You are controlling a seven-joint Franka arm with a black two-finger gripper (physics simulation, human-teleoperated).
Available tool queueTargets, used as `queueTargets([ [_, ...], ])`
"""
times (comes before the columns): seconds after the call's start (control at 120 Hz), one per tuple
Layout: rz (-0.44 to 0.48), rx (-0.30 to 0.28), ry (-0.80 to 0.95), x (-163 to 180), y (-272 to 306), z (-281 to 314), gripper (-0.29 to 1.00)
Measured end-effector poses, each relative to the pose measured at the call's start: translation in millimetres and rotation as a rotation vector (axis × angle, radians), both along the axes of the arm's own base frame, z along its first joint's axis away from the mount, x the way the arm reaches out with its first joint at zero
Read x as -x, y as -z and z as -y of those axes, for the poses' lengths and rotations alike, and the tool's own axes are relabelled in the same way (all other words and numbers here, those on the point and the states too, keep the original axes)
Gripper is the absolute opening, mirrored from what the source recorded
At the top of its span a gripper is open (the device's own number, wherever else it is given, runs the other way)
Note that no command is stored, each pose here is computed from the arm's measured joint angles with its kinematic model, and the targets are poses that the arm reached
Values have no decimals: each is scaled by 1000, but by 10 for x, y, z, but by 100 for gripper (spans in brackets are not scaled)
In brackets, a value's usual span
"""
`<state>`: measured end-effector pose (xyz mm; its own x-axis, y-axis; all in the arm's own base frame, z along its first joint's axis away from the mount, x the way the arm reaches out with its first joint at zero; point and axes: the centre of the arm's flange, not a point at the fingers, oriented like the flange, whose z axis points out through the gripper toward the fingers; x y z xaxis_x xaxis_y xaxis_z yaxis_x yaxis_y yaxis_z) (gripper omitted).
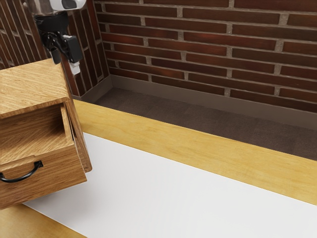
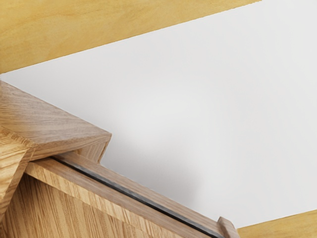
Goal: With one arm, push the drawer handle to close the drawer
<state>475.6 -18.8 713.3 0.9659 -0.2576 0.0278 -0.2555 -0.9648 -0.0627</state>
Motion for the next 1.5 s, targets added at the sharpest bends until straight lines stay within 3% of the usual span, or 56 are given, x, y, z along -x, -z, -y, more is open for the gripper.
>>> queueTargets([
  [0.233, 42, 4, 29, -34, -29, 56, 70],
  [0.467, -52, 21, 403, 516, 528, 591, 69],
  [0.683, -54, -6, 787, 957, 1162, 673, 20],
  [0.883, -23, -36, 1119, 1315, 1385, 684, 0],
  [1.117, 29, -97, 1412, 1990, 1674, 667, -6],
  [1.5, 61, -22, 1655, 2273, 2017, 347, -8],
])
